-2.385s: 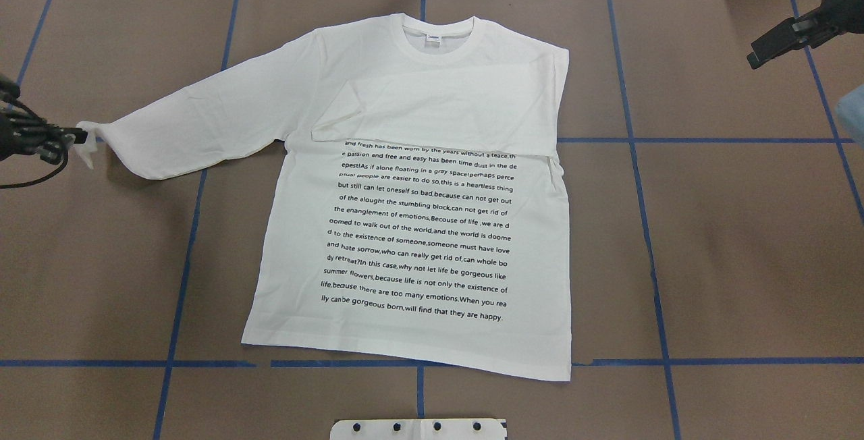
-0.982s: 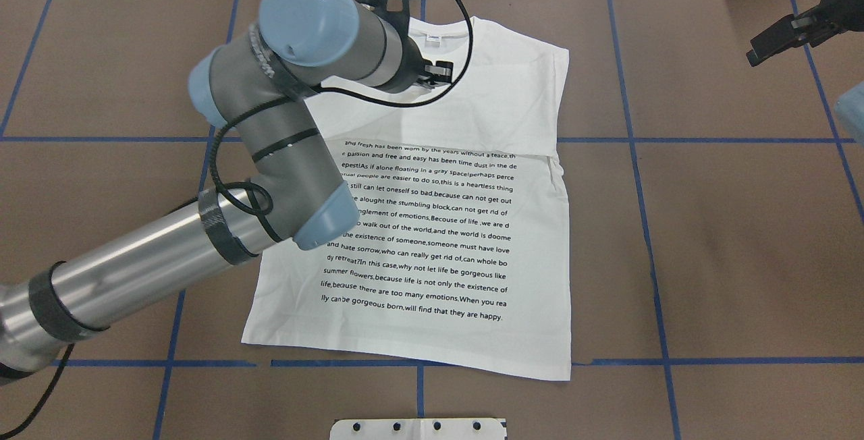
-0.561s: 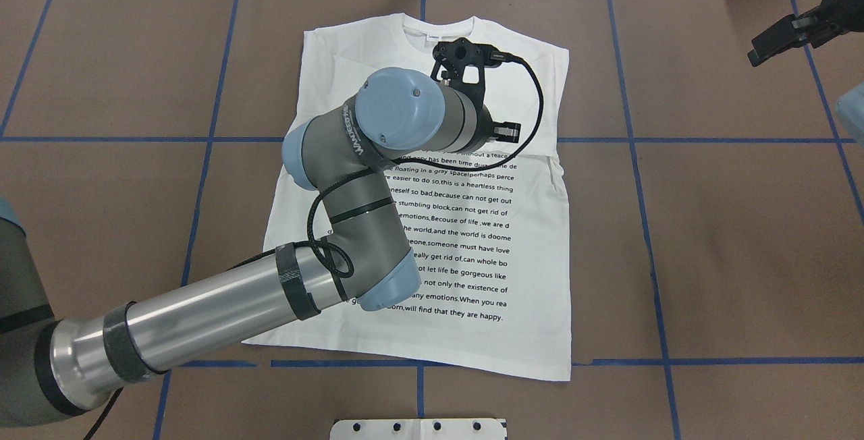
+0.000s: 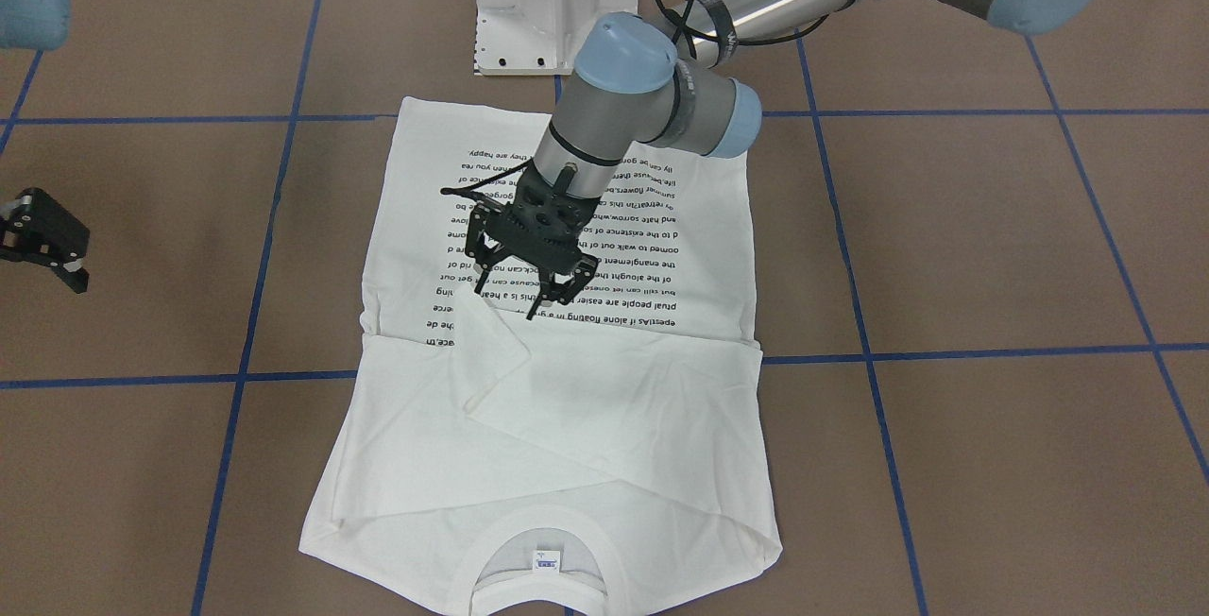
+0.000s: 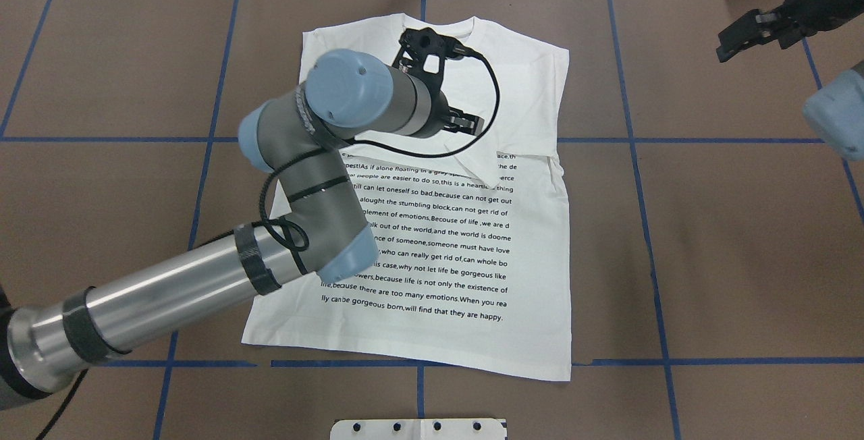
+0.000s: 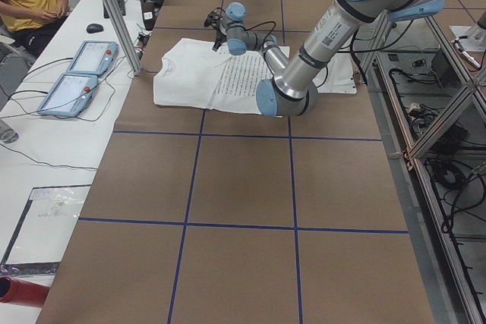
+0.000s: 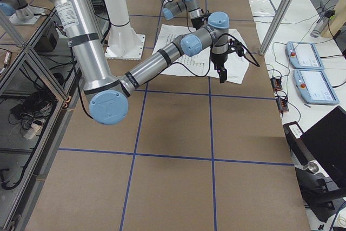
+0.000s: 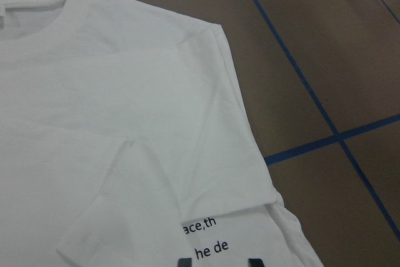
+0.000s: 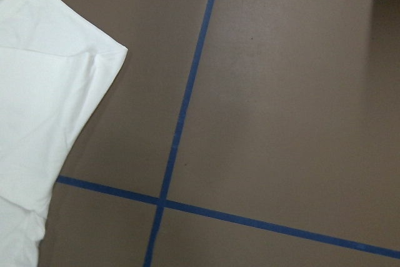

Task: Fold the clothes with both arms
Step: 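Fold the held sleeve across the shirt toward the collar with the left gripper, then withdraw the left gripper while the right gripper moves to the collar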

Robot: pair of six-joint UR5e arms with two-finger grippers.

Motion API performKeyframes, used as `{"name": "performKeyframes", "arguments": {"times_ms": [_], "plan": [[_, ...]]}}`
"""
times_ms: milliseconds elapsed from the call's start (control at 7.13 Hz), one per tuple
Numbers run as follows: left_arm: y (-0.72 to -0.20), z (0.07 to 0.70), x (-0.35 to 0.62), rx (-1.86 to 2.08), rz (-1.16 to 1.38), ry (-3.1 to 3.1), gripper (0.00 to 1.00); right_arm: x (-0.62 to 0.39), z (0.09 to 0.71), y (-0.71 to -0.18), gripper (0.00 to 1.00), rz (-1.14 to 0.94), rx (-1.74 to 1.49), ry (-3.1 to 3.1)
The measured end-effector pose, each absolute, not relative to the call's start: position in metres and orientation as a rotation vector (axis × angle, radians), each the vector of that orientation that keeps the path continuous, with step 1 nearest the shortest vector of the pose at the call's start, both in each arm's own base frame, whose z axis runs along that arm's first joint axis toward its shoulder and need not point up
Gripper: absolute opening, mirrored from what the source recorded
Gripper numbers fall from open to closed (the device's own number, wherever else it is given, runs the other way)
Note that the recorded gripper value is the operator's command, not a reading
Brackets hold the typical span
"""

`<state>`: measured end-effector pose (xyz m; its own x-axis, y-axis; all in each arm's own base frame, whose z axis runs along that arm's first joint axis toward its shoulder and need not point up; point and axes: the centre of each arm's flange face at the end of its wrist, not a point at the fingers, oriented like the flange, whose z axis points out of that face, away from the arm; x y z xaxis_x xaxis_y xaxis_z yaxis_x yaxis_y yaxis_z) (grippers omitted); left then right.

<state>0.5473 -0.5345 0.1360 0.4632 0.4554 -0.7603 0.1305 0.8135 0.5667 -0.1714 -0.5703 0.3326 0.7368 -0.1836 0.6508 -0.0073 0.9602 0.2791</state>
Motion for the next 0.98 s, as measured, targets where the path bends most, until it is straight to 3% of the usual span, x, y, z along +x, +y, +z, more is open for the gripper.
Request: {"name": "performKeyframes", "arguments": {"times_ms": [421, 982], "plan": [[-0.595, 0.206, 0.352, 0.677, 0.448, 0.817, 1.0, -0.289, 0.27, -0.558, 1.0, -0.008, 0.262, -0.74], [-0.57, 0.291, 0.178, 0.728, 0.62, 0.691, 1.0, -0.431, 0.202, -0.576, 1.0, 0.074, 0.234, -0.7]]}}
